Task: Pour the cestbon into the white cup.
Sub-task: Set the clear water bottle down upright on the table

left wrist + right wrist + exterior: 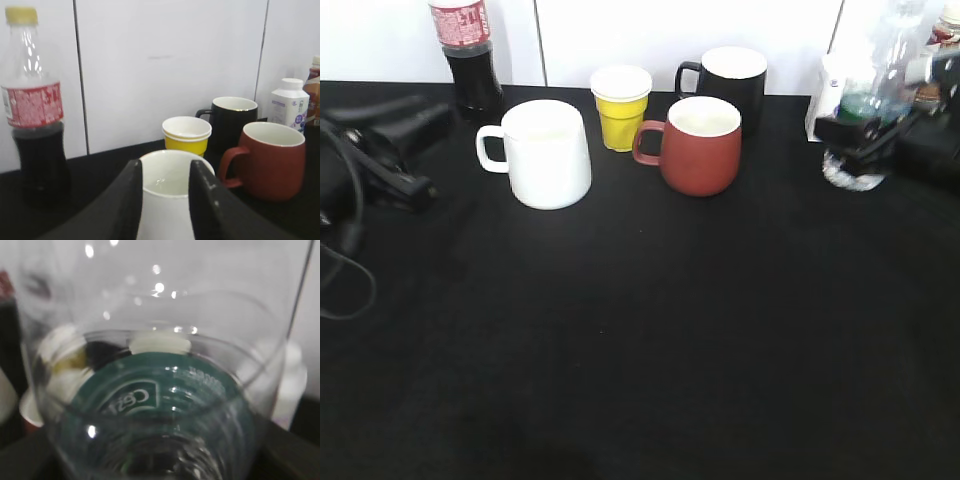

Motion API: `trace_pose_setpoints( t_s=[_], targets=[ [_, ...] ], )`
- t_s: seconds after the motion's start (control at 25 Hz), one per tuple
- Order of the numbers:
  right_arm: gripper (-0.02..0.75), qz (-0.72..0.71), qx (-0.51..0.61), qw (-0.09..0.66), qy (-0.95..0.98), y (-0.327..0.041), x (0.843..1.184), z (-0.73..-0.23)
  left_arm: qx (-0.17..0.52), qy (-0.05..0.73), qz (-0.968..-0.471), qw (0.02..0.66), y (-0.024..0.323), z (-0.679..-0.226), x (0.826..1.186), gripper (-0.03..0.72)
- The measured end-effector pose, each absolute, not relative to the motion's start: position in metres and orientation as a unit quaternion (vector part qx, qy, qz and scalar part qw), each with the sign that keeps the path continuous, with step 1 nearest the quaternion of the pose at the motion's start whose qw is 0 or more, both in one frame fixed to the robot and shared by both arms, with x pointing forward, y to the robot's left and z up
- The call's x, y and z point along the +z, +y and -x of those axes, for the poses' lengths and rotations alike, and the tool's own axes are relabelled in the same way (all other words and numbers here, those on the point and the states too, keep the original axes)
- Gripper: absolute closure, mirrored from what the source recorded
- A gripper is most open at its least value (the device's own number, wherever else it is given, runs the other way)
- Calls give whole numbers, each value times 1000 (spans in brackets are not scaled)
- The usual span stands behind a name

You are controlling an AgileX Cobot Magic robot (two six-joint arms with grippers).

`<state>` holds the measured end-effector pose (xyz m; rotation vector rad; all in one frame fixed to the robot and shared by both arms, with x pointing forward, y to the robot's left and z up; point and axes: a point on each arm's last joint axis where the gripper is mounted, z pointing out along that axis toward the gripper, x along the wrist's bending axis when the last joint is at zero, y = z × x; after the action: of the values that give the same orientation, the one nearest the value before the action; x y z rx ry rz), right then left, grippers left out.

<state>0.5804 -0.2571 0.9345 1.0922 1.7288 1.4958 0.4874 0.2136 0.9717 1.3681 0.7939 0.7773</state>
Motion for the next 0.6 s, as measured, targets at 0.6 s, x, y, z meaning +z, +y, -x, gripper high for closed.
trace_pose_setpoints(
  t_s=[0.6],
  targets=[
    [80,-404,529,236,708,-251,894,-575,335,325,-618,632,211,-482,978,444]
  ],
)
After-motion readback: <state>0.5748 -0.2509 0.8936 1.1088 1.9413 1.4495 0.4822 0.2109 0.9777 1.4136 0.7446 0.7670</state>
